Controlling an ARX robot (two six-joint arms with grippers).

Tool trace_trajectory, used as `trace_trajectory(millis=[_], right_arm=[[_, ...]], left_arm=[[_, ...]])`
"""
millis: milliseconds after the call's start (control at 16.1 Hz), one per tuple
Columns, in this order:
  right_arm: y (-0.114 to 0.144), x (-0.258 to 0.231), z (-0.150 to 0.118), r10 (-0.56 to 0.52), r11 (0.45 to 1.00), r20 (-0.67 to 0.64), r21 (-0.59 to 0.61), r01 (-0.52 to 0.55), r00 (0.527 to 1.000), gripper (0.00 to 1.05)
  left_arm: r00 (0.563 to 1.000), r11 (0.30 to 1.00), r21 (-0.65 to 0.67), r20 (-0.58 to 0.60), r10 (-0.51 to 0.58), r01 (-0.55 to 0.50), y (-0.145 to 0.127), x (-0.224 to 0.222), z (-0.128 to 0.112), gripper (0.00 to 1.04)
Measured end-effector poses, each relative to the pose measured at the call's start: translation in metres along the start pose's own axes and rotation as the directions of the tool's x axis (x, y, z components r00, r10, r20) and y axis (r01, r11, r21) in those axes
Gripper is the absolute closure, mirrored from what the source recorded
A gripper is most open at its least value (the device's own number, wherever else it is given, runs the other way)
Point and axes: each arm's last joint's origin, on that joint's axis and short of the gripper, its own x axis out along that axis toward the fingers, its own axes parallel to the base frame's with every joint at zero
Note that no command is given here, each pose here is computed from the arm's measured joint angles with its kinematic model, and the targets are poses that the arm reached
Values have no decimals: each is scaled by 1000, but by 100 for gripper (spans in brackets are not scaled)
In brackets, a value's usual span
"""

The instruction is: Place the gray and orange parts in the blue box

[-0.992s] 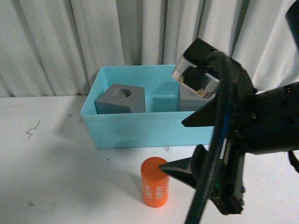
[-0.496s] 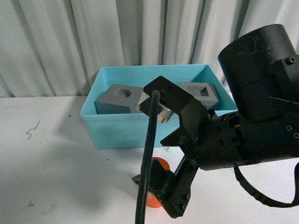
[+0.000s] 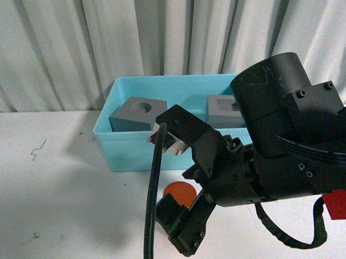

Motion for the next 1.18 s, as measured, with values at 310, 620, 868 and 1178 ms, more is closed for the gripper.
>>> trace_trajectory(millis=[310, 620, 868, 1178], right_arm=[[2, -7, 3, -19, 1000, -25, 25, 19, 1000, 57], [-35, -129, 92, -169, 985, 404, 78, 151, 899, 57], [-95, -117, 104, -323, 942, 354, 214, 260, 878, 57], [-103, -62, 130, -324, 931, 279, 263, 253, 904, 57]], left_arm=[[1000, 1000, 0, 0, 0, 0, 0, 0, 0, 7], [1000, 1000, 0, 0, 0, 0, 0, 0, 0, 7], [1000, 1000, 0, 0, 0, 0, 0, 0, 0, 7], [1000, 1000, 0, 0, 0, 0, 0, 0, 0, 7]])
